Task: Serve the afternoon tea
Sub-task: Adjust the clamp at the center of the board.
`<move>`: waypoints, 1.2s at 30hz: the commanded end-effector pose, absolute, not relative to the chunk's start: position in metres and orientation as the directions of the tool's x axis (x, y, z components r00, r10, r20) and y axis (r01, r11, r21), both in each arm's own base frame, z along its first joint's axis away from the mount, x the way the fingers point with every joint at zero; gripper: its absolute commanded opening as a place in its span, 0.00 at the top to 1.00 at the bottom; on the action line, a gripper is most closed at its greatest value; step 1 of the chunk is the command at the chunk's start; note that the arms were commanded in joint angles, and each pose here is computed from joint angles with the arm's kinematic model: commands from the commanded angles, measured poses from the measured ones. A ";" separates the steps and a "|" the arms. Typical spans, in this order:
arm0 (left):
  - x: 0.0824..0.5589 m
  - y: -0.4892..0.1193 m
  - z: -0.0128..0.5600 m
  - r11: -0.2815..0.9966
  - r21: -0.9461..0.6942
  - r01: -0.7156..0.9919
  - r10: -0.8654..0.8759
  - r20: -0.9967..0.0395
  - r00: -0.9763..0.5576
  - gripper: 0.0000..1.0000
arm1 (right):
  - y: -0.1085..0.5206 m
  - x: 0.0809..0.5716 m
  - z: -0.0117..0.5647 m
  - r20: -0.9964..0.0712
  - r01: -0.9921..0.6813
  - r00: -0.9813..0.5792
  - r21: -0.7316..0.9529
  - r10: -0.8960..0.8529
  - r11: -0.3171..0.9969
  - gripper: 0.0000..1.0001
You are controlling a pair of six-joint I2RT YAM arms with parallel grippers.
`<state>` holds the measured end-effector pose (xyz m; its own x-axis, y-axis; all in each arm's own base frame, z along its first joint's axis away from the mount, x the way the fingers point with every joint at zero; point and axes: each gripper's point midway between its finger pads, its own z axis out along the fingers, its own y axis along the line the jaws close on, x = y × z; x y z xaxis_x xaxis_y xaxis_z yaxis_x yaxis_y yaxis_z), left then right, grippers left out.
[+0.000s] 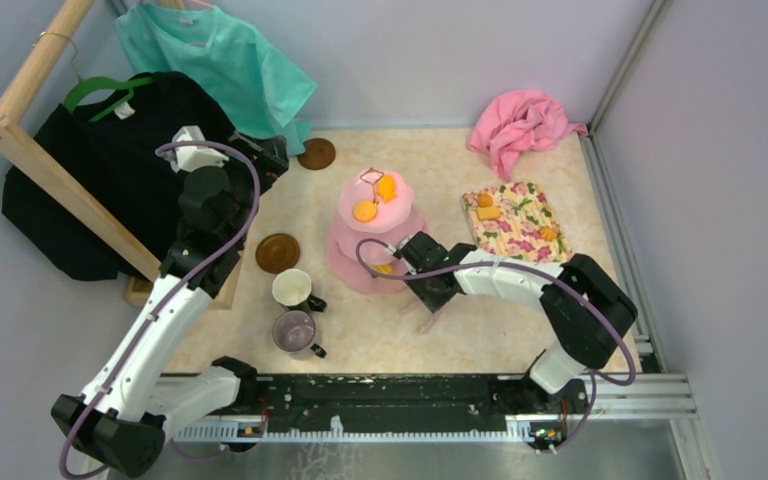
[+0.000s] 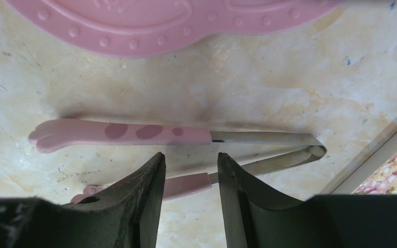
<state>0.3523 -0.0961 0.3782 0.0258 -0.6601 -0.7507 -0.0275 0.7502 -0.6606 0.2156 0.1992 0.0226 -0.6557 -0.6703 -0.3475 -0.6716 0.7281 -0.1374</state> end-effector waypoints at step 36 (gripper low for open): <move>0.277 -0.175 0.361 0.804 -0.364 0.471 -0.237 -0.922 -0.307 0.12 | 0.126 0.262 0.120 -0.635 0.360 -0.699 0.082 0.327 0.929 0.54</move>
<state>0.3147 -0.1629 0.3652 -0.2726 -0.3743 -0.8864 0.3235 0.8319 -0.4508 0.2457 0.1242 0.0957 -0.7866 0.2239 -0.5754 0.2946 0.9551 -0.0310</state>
